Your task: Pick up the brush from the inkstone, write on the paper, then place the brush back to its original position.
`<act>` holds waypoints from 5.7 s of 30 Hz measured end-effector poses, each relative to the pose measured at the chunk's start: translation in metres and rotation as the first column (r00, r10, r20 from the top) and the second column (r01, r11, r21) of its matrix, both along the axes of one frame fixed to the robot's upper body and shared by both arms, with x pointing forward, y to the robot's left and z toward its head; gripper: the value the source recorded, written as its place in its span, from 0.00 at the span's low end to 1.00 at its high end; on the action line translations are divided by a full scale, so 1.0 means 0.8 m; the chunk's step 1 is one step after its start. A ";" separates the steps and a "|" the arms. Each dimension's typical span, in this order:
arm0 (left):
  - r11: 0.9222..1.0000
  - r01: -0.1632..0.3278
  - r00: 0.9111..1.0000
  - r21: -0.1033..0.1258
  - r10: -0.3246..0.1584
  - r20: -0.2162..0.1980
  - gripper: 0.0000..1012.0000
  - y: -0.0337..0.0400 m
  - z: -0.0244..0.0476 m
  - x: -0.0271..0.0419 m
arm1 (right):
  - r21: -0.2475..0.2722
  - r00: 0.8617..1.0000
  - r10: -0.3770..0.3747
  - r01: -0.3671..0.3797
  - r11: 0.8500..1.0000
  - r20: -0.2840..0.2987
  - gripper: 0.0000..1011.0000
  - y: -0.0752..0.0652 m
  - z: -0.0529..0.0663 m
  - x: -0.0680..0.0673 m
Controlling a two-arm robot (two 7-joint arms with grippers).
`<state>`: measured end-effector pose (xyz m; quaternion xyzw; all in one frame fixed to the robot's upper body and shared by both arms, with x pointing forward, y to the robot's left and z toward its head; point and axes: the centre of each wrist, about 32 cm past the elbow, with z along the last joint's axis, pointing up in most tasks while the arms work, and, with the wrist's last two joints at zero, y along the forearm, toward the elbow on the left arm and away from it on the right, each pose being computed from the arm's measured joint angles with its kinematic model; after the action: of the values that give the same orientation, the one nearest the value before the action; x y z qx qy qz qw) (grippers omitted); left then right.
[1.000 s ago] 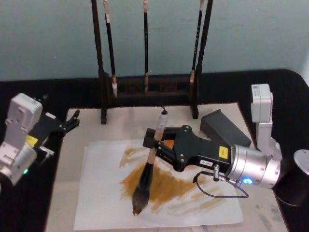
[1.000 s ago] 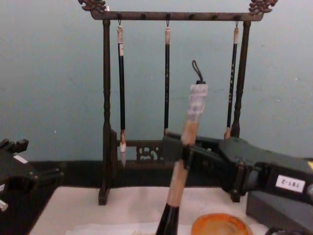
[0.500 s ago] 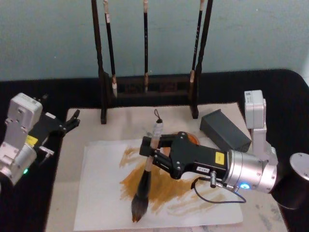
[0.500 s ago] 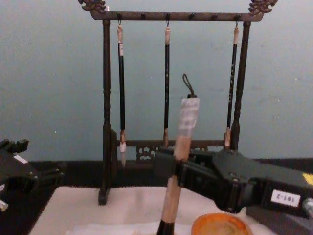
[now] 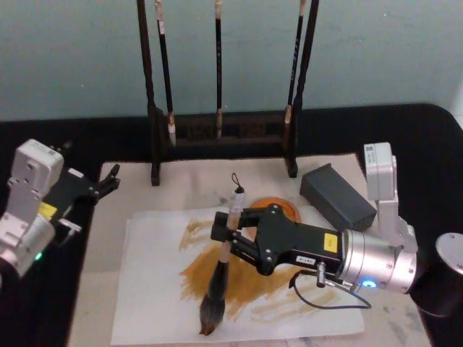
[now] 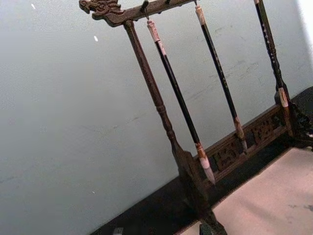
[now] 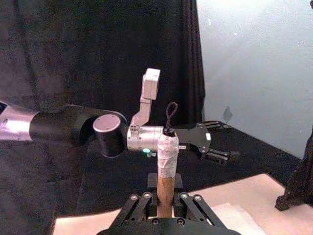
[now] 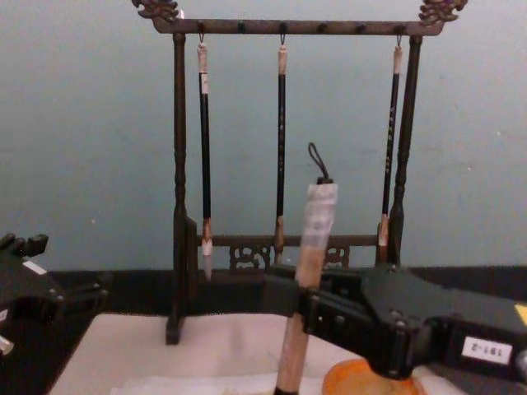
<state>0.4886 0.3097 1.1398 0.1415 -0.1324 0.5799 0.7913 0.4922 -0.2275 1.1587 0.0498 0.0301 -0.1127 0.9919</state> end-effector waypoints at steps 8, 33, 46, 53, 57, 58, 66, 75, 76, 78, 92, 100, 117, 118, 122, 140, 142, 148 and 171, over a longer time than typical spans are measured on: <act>1.000 0.000 1.000 0.000 0.000 0.000 1.00 0.0000 0.0000 0.0000 | -0.015 1.000 -0.020 0.021 1.000 0.008 0.17 -0.009 0.002 -0.005; 1.000 0.000 1.000 0.000 0.000 0.000 1.00 0.0000 0.0000 0.0000 | -0.034 0.995 -0.102 0.103 0.994 0.018 0.17 -0.039 0.010 -0.023; 1.000 0.000 1.000 0.000 0.000 0.000 1.00 0.0000 0.0000 0.0000 | -0.055 0.988 -0.152 0.153 0.987 0.028 0.17 -0.057 0.015 -0.032; 1.000 0.000 1.000 0.000 0.000 0.000 1.00 0.0000 0.0000 0.0000 | -0.047 0.982 -0.180 0.182 0.982 0.049 0.17 -0.063 0.021 -0.030; 1.000 0.000 1.000 0.000 0.000 0.000 1.00 0.0000 0.0000 0.0000 | -0.023 0.978 -0.198 0.200 0.980 0.071 0.17 -0.063 0.027 -0.025; 1.000 0.000 1.000 0.000 0.000 0.000 1.00 0.0000 0.0000 0.0000 | -0.020 0.977 -0.201 0.203 0.979 0.074 0.17 -0.063 0.027 -0.024; 1.000 0.000 1.000 0.000 0.000 0.000 1.00 0.0000 0.0000 0.0000 | 0.046 0.961 -0.263 0.260 0.965 0.089 0.17 -0.064 0.033 -0.007; 1.000 0.000 1.000 0.000 0.000 0.000 1.00 0.0000 0.0000 0.0000 | 0.141 0.930 -0.367 0.365 0.920 -0.010 0.17 -0.062 0.027 0.011; 1.000 0.000 1.000 0.000 0.000 0.000 1.00 0.0000 0.0000 0.0000 | 0.156 0.921 -0.388 0.389 0.908 -0.038 0.17 -0.061 0.026 0.013; 1.000 0.000 1.000 0.000 0.000 0.000 1.00 0.0000 0.0000 0.0000 | 0.171 0.909 -0.412 0.418 0.892 -0.070 0.17 -0.061 0.023 0.016; 1.000 0.000 1.000 0.000 0.000 0.000 1.00 0.0000 0.0000 0.0000 | 0.177 0.750 -0.562 0.641 0.747 -0.349 0.17 -0.069 0.006 0.031; 1.000 0.000 1.000 0.000 0.000 0.000 1.00 0.0000 0.0000 0.0000 | 0.156 0.659 -0.597 0.720 0.676 -0.458 0.17 -0.072 -0.002 0.032; 1.000 0.000 1.000 0.000 0.000 0.000 1.00 0.0000 0.0000 0.0000 | 0.108 0.564 -0.616 0.780 0.617 -0.550 0.17 -0.064 -0.015 0.030; 1.000 0.000 1.000 0.000 0.000 0.000 1.00 0.0000 0.0000 0.0000 | 0.106 0.560 -0.616 0.782 0.615 -0.554 0.17 -0.063 -0.016 0.030; 1.000 0.000 1.000 0.000 0.000 0.000 1.00 0.0000 0.0000 0.0000 | 0.098 0.545 -0.619 0.790 0.605 -0.566 0.17 -0.061 -0.019 0.029; 1.000 0.000 1.000 0.000 0.000 0.000 1.00 0.0000 0.0000 0.0000 | 0.076 0.492 -0.603 0.810 0.581 -0.628 0.17 -0.056 -0.028 0.027; 1.000 0.000 1.000 0.000 0.000 0.000 1.00 0.0000 0.0000 0.0000 | 0.075 0.483 -0.599 0.814 0.576 -0.639 0.17 -0.055 -0.029 0.027; 1.000 0.000 1.000 0.000 0.000 0.000 1.00 0.0000 0.0000 0.0000 | 0.068 0.459 -0.591 0.824 0.563 -0.664 0.17 -0.054 -0.031 0.026; 1.000 0.000 1.000 0.000 0.000 0.000 1.00 0.0000 0.0000 0.0000 | 0.059 0.422 -0.589 0.843 0.534 -0.690 0.17 -0.055 -0.035 0.024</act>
<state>0.4886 0.3097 1.1398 0.1415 -0.1324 0.5799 0.7913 0.5117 -0.2714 1.1305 0.2204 0.3359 -0.5357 0.7428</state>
